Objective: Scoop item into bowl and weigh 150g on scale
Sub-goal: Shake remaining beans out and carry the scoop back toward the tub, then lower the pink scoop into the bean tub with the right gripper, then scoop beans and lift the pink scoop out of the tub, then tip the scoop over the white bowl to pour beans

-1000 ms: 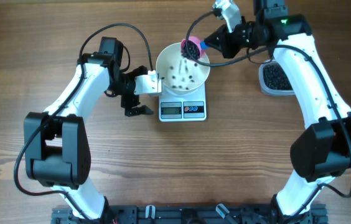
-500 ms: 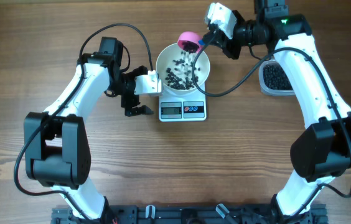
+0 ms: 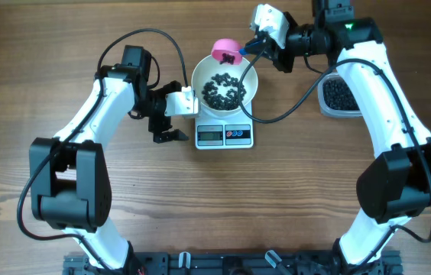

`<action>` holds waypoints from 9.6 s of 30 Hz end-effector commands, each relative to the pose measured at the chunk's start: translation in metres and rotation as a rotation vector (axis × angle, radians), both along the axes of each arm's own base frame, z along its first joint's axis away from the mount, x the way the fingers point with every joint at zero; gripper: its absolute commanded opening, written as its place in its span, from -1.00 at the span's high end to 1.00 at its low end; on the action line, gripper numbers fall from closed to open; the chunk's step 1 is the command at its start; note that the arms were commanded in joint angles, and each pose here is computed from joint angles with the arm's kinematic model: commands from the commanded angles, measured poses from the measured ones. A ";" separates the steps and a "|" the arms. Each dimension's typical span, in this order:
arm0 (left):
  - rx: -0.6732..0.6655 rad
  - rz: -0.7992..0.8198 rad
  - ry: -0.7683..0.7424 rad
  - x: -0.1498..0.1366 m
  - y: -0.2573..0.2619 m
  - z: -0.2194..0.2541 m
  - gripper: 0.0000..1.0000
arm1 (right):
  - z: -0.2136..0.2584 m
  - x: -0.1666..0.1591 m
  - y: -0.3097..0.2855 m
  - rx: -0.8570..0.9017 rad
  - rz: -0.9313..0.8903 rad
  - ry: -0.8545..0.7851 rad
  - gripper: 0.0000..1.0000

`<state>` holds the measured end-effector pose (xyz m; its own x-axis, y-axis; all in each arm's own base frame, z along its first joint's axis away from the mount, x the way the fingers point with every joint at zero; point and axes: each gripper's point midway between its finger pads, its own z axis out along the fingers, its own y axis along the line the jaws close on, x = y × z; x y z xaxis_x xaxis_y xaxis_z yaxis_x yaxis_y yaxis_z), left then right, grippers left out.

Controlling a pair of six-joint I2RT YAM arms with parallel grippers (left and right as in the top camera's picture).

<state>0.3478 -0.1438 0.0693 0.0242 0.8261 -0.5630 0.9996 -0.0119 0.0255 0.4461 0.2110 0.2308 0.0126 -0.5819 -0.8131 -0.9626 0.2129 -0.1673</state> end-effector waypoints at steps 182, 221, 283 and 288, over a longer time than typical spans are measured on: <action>-0.019 0.006 0.028 -0.004 -0.001 -0.004 -1.00 | -0.003 -0.013 -0.299 0.897 -0.792 0.930 0.91; -0.019 0.006 0.028 -0.004 -0.001 -0.004 -1.00 | -0.028 0.002 -0.024 0.322 -0.389 0.678 0.91; -0.019 0.006 0.028 -0.004 -0.001 -0.004 -1.00 | 0.019 -0.007 -0.015 -0.027 -0.026 -0.161 0.91; -0.019 0.006 0.028 -0.004 -0.001 -0.004 -1.00 | 0.020 0.001 -0.015 -0.054 -0.044 -0.205 0.92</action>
<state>0.3477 -0.1443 0.0696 0.0235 0.8244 -0.5655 0.9996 -0.0115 0.0247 0.4388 0.1972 0.2343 0.1067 -0.6020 -0.7913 -0.9288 0.2236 -0.2954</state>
